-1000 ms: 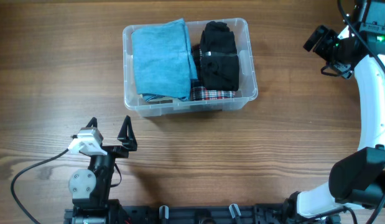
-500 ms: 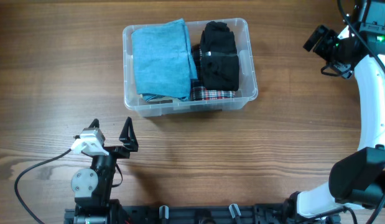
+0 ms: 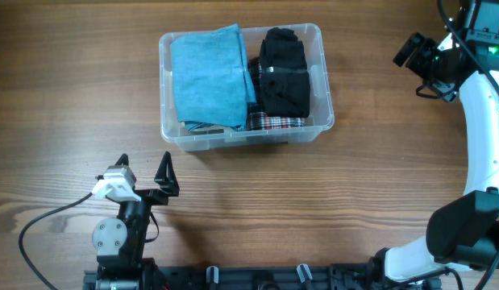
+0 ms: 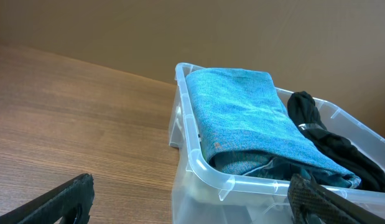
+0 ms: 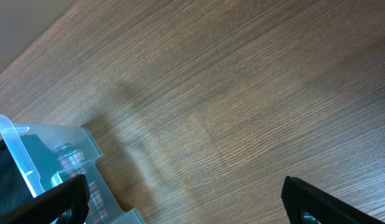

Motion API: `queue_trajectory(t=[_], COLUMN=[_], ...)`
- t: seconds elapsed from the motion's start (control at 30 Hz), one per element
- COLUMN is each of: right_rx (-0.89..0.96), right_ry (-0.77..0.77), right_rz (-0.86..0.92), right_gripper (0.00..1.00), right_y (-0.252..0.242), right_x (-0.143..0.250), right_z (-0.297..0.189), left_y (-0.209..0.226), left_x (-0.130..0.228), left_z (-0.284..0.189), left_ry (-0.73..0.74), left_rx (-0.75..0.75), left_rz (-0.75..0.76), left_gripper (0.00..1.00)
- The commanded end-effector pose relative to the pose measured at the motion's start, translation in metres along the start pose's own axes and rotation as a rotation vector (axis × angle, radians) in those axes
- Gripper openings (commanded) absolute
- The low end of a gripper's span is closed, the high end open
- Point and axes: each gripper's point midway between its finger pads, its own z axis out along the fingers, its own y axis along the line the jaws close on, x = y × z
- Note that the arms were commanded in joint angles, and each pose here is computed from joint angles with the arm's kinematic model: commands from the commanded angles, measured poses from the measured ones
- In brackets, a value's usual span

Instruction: Pack container

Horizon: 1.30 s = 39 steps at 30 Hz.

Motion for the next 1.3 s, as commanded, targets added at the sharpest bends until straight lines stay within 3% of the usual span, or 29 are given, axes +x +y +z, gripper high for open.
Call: queue_trajectory(t=[0.0,0.1,0.27,0.47,0.57,0.73,1.0,1.27], right_rx=[0.005,-0.037,-0.149,-0.371,-0.479,-0.608,-0.692,-0.664], right_ry=[-0.024,-0.090,-0.279,-0.561,-0.685,-0.861,-1.094,-1.135], right_rz=[0.003,-0.023,-0.089,-0.152,-0.287,-0.571,-0.593,-0.577], right_gripper=[1.00,1.00,1.00,1.00,1.00,1.00,1.00,1.00], right_y=[0.001,0.015,0.043,0.060,0.059,0.057,0.036,0.018], right_x=[-0.005,-0.007,-0.004,0.027,0.054,0.112,0.154,0.173], right_z=[-0.005,-0.037,-0.129,-0.246,-0.265,-0.256,-0.192,-0.150], left_y=[-0.001,-0.001,-0.001,-0.001,-0.001,-0.001,-0.001,-0.001], left_x=[0.002,0.002,0.002,0.002,0.002,0.002,0.002,0.002], left_z=[0.000,0.000,0.000,0.000,0.000,0.000,0.000,0.000], left_ry=[-0.004,-0.003,-0.004,-0.003,-0.003,-0.003,-0.003,-0.003], left_rx=[0.007,0.007,0.007,0.007,0.007,0.007,0.007,0.007], left_rz=[0.021,0.021,0.020,0.021,0.021,0.021,0.020,0.021], left_gripper=[1.00,1.00,1.00,1.00,1.00,1.00,1.00,1.00])
